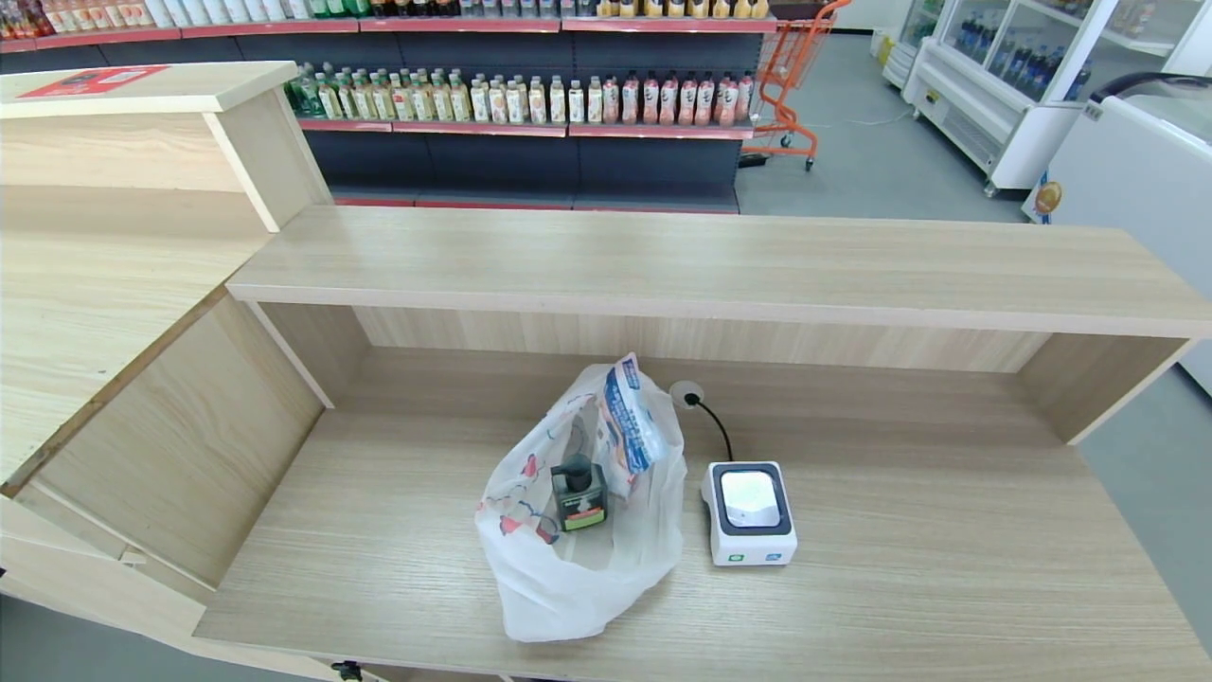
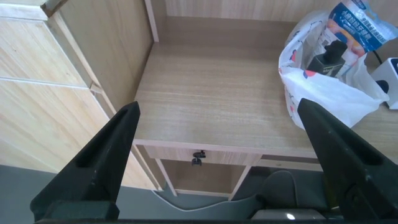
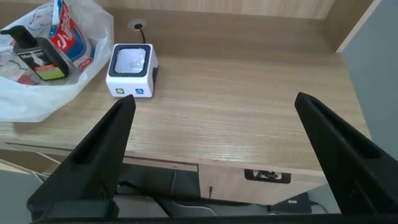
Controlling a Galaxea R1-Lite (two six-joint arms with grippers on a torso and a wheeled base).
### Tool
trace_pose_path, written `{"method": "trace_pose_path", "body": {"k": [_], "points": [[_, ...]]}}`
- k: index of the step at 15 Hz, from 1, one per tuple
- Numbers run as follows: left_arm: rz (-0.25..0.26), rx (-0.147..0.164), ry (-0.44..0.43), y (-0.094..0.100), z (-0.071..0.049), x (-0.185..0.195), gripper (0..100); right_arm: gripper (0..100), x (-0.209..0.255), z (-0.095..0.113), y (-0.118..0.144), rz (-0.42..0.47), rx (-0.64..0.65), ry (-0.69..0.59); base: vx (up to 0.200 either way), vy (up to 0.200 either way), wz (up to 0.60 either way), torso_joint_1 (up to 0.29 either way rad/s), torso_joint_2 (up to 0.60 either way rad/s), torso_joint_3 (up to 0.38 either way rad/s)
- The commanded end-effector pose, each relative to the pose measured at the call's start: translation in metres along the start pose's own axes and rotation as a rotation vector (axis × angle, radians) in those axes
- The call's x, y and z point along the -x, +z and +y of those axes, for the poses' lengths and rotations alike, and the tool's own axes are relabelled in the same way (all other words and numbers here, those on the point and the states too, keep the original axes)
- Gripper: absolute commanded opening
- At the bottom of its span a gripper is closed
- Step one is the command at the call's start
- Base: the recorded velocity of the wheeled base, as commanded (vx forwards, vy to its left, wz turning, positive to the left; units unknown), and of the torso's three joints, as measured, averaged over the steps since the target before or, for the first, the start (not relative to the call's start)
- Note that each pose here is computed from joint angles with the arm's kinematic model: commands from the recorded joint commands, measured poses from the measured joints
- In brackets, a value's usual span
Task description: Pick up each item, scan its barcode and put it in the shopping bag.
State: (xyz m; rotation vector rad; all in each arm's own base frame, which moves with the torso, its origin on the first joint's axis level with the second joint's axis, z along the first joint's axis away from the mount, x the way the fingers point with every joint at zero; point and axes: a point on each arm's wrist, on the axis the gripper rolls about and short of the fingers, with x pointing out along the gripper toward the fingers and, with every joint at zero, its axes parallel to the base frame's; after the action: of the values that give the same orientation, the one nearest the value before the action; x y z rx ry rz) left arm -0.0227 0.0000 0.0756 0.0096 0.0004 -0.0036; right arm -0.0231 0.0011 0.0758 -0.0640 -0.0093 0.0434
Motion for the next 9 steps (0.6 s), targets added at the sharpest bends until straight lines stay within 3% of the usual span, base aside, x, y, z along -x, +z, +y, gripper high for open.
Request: {"method": "trace_pose_path", "body": {"k": [1,5,9], "points": [[0.000,-0.006,0.002,0.0000,0.0000,0.0000,100,100,-0.0003,0.0000,0.0000,0.005,0.002,0.001,0.000,-0.200,0.00,-0.002,0.00,0.002],[0.000,-0.004,0.001,0.0000,0.0000,0.0000,100,100,-0.0003,0.0000,-0.0001,0.006,0.006,0.001,0.000,-0.200,0.00,0.008,0.00,0.002],[0.000,-0.001,0.001,0.0000,0.0000,0.0000,100,100,-0.0003,0.0000,-0.0001,0.006,-0.003,0.000,0.000,0.000,0.00,0.000,0.00,0.000]]}}
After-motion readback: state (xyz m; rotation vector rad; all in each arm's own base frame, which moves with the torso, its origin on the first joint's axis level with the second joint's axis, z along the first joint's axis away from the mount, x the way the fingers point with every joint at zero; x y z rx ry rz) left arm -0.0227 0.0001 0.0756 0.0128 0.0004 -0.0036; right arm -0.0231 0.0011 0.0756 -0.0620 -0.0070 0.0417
